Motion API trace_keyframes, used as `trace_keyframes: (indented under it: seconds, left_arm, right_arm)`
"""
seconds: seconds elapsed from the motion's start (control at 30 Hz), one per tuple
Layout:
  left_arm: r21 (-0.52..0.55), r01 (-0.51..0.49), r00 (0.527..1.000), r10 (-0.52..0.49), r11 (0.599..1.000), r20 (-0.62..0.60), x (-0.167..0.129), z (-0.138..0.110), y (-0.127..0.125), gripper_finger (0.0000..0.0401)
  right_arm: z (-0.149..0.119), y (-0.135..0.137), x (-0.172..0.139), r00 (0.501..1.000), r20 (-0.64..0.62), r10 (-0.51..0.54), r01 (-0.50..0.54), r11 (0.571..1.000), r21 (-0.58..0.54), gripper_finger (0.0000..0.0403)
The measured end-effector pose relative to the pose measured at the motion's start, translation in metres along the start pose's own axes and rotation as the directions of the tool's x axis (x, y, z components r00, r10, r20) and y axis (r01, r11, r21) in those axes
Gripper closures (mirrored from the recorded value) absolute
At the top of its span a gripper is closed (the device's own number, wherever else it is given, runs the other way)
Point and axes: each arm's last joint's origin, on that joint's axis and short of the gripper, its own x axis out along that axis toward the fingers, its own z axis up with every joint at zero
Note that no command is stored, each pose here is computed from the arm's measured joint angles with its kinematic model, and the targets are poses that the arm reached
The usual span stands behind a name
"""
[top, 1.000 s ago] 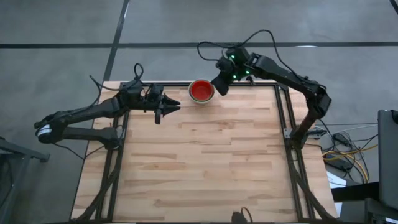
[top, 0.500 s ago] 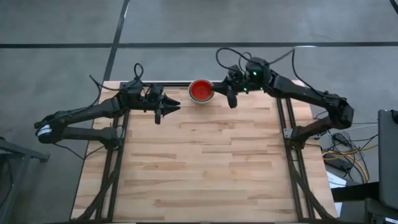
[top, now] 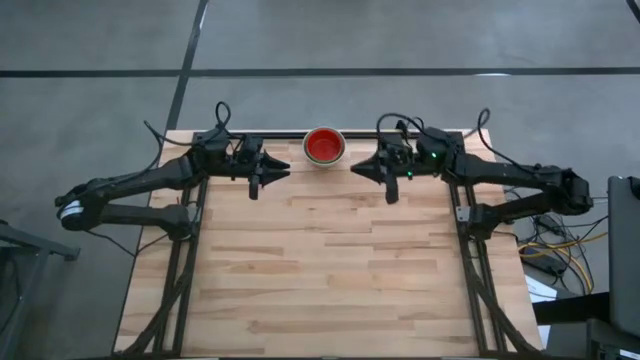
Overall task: Nest bowls inside each other
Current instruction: Return to Home Position
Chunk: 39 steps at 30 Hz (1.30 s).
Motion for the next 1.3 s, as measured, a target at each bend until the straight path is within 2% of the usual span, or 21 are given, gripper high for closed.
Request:
trace_keyframes:
  seconds: [0.07, 0.23, 0.33, 0.9, 1.3]
  left_arm:
    - [0.000, 0.000, 1.000, 0.000, 1.000, 0.000, 0.000, 0.000, 0.000, 0.0279]
    - [0.000, 0.000, 1.000, 0.000, 1.000, 0.000, 0.000, 0.000, 0.000, 0.0279]
    - [0.000, 0.000, 1.000, 0.000, 1.000, 0.000, 0.000, 0.000, 0.000, 0.0279]
    - [0.000, 0.000, 1.000, 0.000, 1.000, 0.000, 0.000, 0.000, 0.000, 0.0279]
    - [0.000, 0.000, 1.000, 0.000, 1.000, 0.000, 0.000, 0.000, 0.000, 0.0279]
  right_arm:
    - [-0.005, 0.006, -0.006, 1.000, 0.018, 0.002, -0.002, 1.000, -0.013, 0.0394]
    - [-0.019, 0.019, -0.020, 0.998, 0.065, 0.009, -0.001, 0.992, -0.126, 0.0394]
    - [-0.027, 0.024, -0.027, 0.996, 0.093, 0.010, 0.003, 0.990, -0.142, 0.0394]
    - [-0.062, 0.027, -0.085, 0.984, 0.174, 0.047, -0.022, 0.990, -0.142, 0.0394]
    - [-0.089, 0.023, -0.109, 0.977, 0.205, 0.057, -0.030, 0.991, -0.130, 0.0394]
